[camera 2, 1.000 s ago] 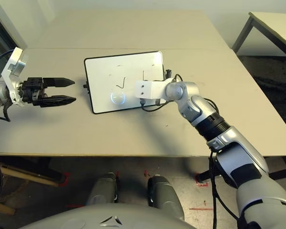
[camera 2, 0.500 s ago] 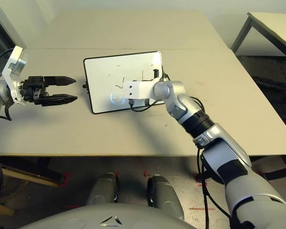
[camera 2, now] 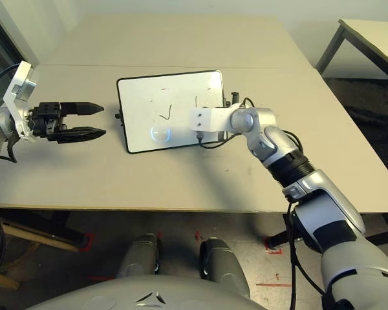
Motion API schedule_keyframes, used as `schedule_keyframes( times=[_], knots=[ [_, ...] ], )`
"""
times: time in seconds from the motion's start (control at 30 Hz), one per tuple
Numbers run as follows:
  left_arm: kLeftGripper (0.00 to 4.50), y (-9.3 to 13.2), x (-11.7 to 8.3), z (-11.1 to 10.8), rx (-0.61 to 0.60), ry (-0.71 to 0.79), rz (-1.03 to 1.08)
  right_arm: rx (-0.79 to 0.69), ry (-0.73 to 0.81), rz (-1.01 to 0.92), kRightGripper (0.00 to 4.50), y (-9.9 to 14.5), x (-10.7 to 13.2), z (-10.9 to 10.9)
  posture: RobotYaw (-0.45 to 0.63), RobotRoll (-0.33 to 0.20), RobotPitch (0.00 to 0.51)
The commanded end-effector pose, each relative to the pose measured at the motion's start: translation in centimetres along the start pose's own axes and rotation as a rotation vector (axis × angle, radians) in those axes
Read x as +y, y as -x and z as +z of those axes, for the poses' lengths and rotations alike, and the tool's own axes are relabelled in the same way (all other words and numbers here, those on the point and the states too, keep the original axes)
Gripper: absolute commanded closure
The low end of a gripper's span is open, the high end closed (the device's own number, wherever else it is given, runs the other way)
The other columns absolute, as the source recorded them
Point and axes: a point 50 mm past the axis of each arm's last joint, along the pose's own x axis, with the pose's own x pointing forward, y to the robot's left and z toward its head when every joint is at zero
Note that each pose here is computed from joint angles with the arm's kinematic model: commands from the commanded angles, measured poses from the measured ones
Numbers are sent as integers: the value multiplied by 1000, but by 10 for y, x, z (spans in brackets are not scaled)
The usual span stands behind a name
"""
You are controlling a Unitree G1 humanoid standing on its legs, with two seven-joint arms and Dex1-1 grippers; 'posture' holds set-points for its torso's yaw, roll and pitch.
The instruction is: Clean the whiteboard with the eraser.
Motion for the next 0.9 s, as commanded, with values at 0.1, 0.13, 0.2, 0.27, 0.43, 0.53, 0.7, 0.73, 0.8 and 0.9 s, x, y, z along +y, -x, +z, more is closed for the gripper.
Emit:
schedule_keyframes(
  times=[0.1, 0.13, 0.2, 0.27, 0.43, 0.53, 0.7, 0.73, 0.8, 0.9],
  knots=[
    [0, -3, 1, 2, 4, -12, -14, -6, 11, -6, 4132, -1, -4, 4, 293, 0, 29],
    [0, -3, 2, 2, 3, -12, -14, -16, 15, -6, 4132, -2, -4, 8, 300, 0, 27],
    [0, -3, 1, 3, 3, -13, -12, -39, 27, -6, 4132, -5, -5, 16, 300, 0, 27],
    [0, -2, 1, 3, 2, -14, -10, -57, 37, -7, 4132, -8, -7, 23, 312, 0, 25],
    [0, 2, -1, 3, 0, -15, 5, -108, 59, -4, 4132, -14, -9, 42, 332, 0, 19],
    [0, 3, -2, 2, -1, -14, 9, -129, 74, -1, 4132, -17, -8, 50, 337, 0, 18],
    [0, 4, -3, 2, -4, -14, 16, -145, 76, 5, 4132, -22, -7, 57, 345, 0, 19],
    [0, 4, -3, 2, -4, -13, 17, -143, 75, 7, 4132, -22, -7, 57, 345, 0, 19],
    [0, 4, -3, 2, -6, -12, 18, -134, 65, 12, 4132, -23, -6, 53, 341, 0, 20],
    [0, 3, -3, 2, -7, -11, 17, -106, 60, 11, 4132, -23, -6, 45, 341, 0, 20]
  ],
)
